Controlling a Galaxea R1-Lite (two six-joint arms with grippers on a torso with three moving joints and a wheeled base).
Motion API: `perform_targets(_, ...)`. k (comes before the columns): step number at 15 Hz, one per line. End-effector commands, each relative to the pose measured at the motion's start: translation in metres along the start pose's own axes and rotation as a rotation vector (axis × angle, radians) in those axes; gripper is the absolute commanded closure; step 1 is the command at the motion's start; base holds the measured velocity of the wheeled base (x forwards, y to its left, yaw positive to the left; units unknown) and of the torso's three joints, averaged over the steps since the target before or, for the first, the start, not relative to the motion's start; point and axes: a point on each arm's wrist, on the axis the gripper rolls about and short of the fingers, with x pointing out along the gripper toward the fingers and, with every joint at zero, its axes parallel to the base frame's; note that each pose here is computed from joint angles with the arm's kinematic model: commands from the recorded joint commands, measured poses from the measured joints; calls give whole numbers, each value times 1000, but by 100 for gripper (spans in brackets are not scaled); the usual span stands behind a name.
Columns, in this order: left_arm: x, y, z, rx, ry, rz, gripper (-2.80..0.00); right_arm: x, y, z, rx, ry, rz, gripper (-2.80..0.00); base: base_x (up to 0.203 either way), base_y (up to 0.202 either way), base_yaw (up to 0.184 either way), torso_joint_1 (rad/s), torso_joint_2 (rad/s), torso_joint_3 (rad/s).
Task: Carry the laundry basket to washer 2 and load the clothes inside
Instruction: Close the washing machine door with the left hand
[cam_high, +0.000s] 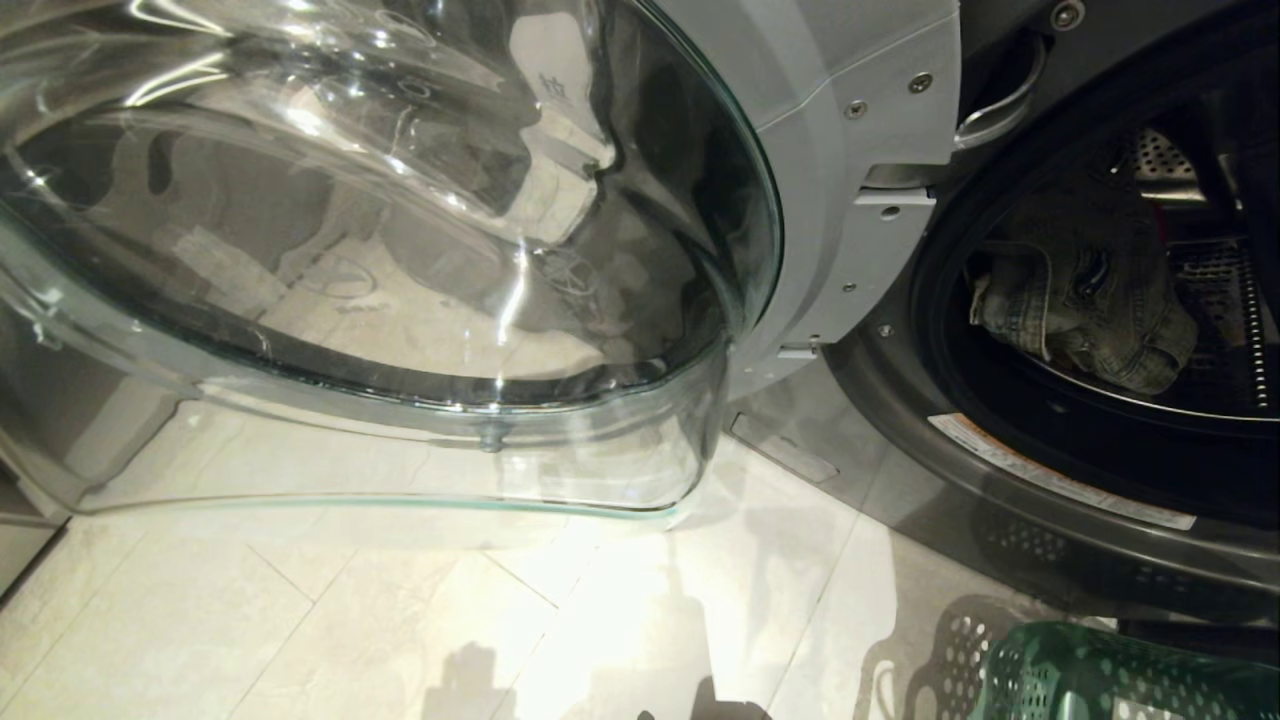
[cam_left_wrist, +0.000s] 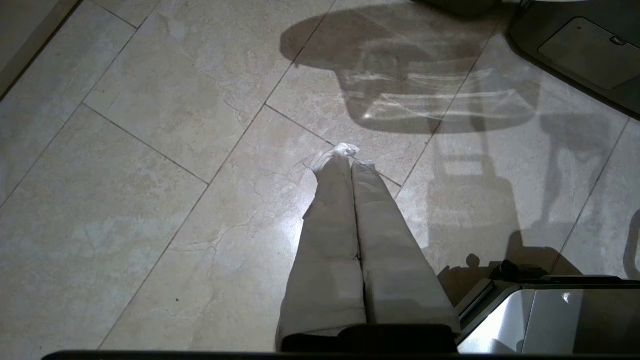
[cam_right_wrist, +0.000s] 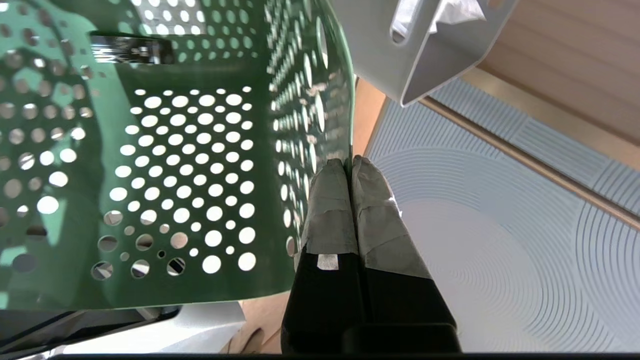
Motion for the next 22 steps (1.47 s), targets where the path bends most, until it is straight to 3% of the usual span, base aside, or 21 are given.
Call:
perform_targets(1, 0, 0, 0, 0, 0, 0, 0, 2, -4, 0, 26, 12, -13, 0, 0, 0, 0, 0, 0, 0)
perform_targets(10, 0, 0, 0, 0, 0, -1, 0, 3, -5, 7, 37, -3, -20, 0, 0, 0, 0, 0, 0, 0)
perform_targets(18, 0, 0, 0, 0, 0, 0, 0, -4, -9, 3, 52, -35, -17, 0, -1, 7, -171, 1, 2, 0)
perform_targets(22, 0, 0, 0, 0, 0, 0, 0, -15, -12, -10, 32, -72, -1, 0, -1, 2, -50, 1, 0, 1)
